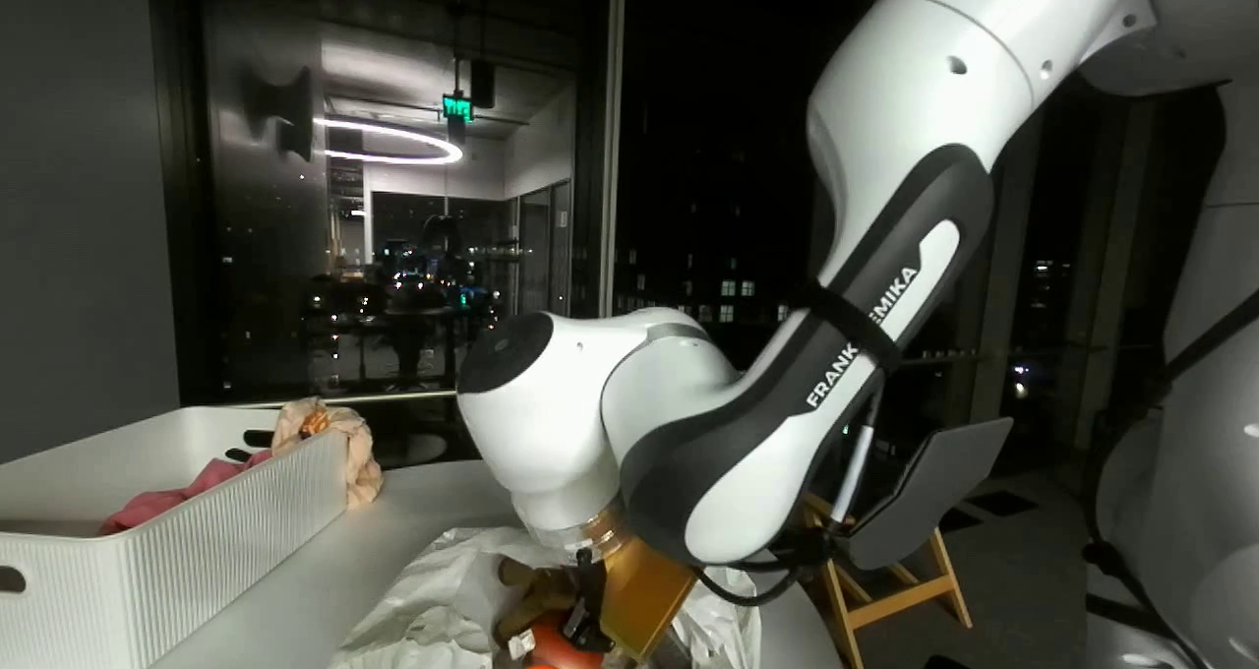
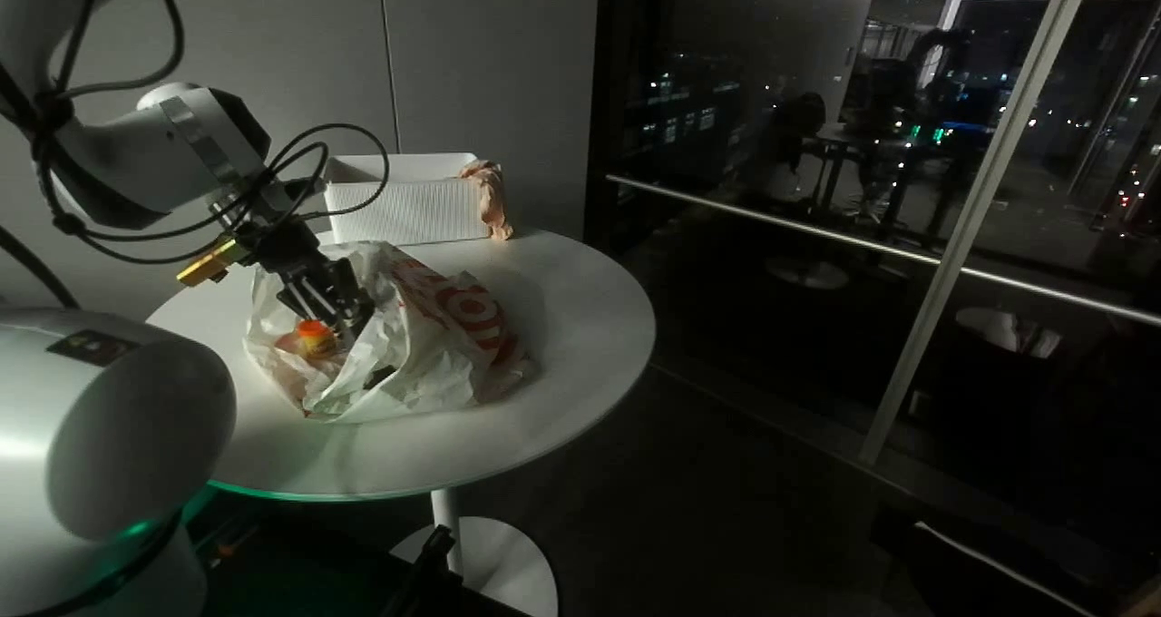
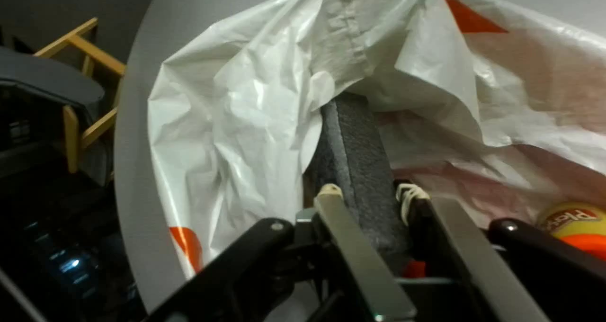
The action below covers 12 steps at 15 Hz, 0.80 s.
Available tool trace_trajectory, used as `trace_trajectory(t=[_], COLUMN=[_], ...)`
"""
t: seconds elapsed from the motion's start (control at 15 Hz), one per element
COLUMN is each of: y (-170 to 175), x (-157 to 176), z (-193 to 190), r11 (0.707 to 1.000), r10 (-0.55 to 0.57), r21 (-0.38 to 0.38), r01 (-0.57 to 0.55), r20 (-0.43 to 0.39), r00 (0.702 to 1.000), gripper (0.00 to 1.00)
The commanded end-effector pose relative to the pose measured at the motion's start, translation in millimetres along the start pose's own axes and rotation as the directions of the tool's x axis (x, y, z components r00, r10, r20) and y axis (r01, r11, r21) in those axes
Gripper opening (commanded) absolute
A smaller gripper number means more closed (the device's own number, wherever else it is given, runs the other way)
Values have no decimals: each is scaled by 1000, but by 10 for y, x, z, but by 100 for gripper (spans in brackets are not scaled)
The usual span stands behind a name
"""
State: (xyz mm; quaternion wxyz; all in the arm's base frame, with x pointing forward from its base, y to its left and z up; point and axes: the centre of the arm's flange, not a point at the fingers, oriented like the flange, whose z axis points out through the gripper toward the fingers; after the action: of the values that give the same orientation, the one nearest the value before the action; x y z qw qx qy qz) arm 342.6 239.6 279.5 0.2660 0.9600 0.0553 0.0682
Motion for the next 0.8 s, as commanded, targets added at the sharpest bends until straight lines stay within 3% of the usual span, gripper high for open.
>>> trace_trajectory(t=[0.0,0.07,0.2,0.33,0.53,0.73], y=[-255,-245,-254,-233,-160,-154], x=[117,186,197,201,191,222], z=[67,36,1,-86,-319,-650], r11=[986,982,987,992,987,950], r10=[-40,-45,-57,-78,-127,-174], r21=[-165,-190,-156,-103,81,220], r01=[21,19,38,66,139,223], r20=[-112,-132,-116,-114,-143,-221], r00=[993,990,992,990,982,960], gripper=[23,58,65,80,100,100])
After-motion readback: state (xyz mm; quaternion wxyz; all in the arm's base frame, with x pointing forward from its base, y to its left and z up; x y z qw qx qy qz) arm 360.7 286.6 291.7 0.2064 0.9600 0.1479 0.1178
